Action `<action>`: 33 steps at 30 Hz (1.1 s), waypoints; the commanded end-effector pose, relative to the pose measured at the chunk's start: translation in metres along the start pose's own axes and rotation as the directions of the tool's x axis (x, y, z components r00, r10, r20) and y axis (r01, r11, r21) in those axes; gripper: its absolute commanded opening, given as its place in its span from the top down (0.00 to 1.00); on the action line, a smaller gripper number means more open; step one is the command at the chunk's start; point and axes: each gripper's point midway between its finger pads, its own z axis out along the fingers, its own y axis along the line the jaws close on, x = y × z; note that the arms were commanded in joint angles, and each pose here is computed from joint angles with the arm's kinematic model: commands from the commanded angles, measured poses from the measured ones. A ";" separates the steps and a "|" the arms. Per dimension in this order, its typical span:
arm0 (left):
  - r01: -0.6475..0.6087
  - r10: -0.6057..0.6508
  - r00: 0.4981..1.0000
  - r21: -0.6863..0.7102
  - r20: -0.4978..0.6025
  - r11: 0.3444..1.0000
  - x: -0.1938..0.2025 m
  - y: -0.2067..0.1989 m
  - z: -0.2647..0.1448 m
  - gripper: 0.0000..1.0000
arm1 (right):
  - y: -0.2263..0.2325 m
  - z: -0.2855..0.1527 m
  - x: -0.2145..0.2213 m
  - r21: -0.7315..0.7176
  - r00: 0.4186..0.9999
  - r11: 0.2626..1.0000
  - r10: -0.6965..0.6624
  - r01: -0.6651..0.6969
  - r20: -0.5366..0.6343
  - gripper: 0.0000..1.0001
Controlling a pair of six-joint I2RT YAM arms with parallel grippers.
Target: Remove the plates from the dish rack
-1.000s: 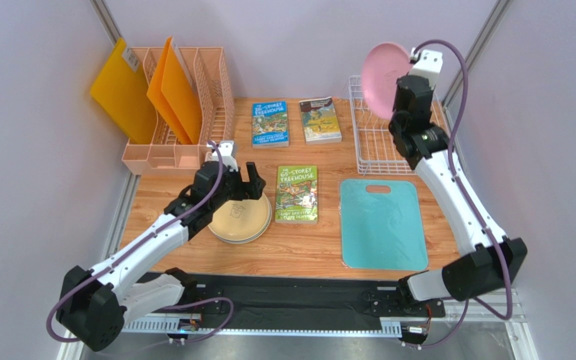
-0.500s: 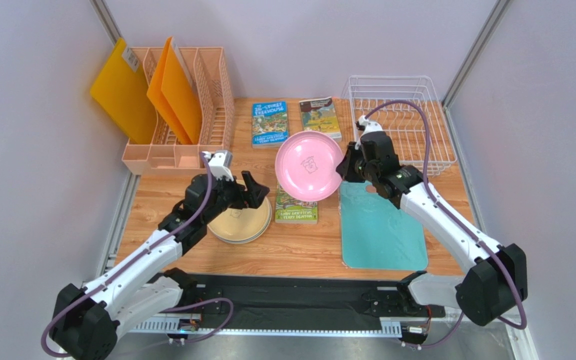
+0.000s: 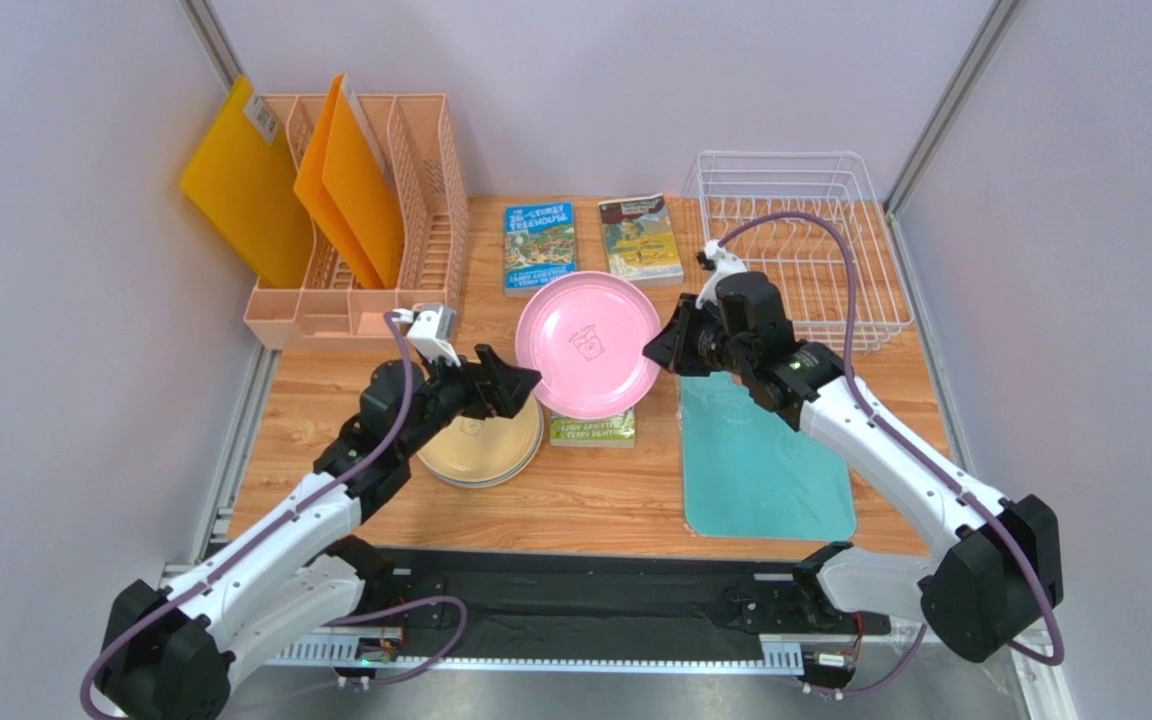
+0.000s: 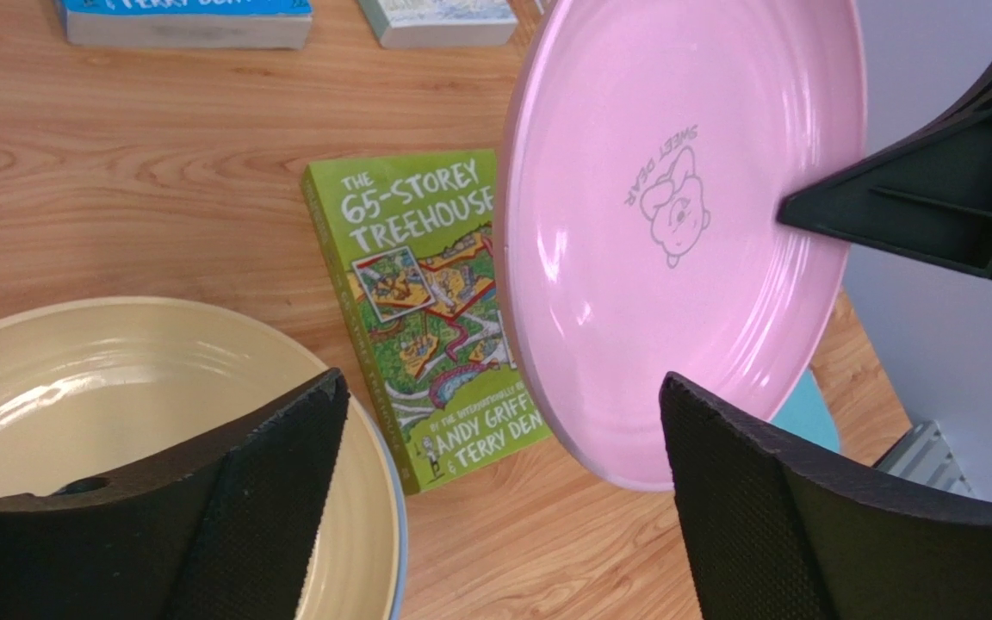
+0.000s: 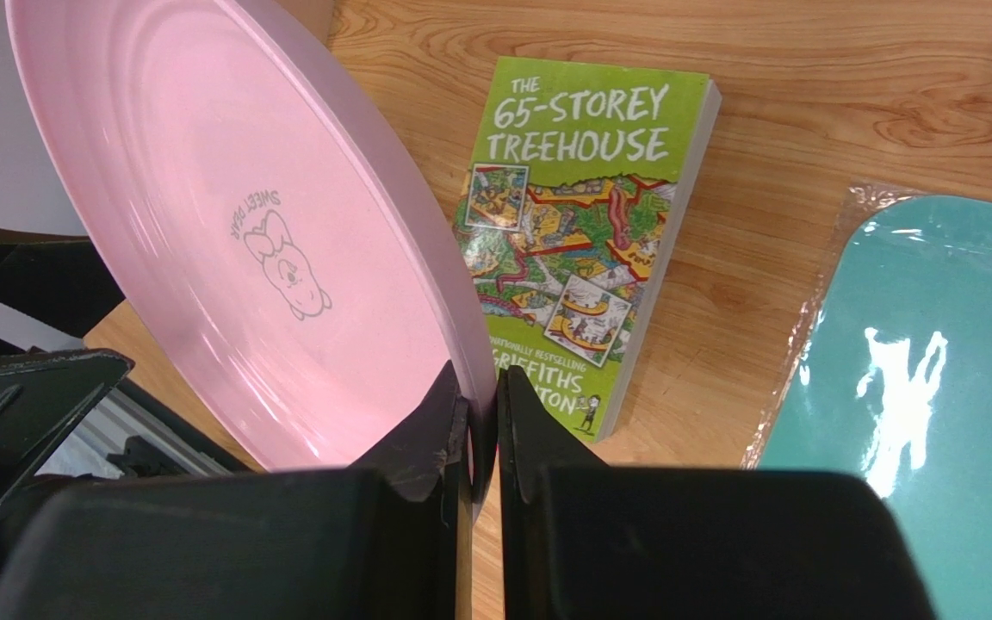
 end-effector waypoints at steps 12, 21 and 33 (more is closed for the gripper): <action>-0.016 0.016 0.998 -0.003 0.064 1.000 -0.014 -0.001 0.005 0.53 | 0.047 -0.002 0.010 -0.222 0.997 0.973 0.052 -0.062 -0.048 1.00; -0.022 0.024 0.999 -0.070 0.025 0.997 -0.006 0.013 0.009 1.00 | 0.050 -0.001 0.014 -0.231 0.997 0.971 0.056 -0.068 -0.056 0.90; -0.006 0.033 0.998 -0.502 0.046 0.865 -0.007 0.088 -0.054 1.00 | 0.014 -0.005 -0.001 -0.028 0.999 0.999 -0.028 0.029 0.020 0.36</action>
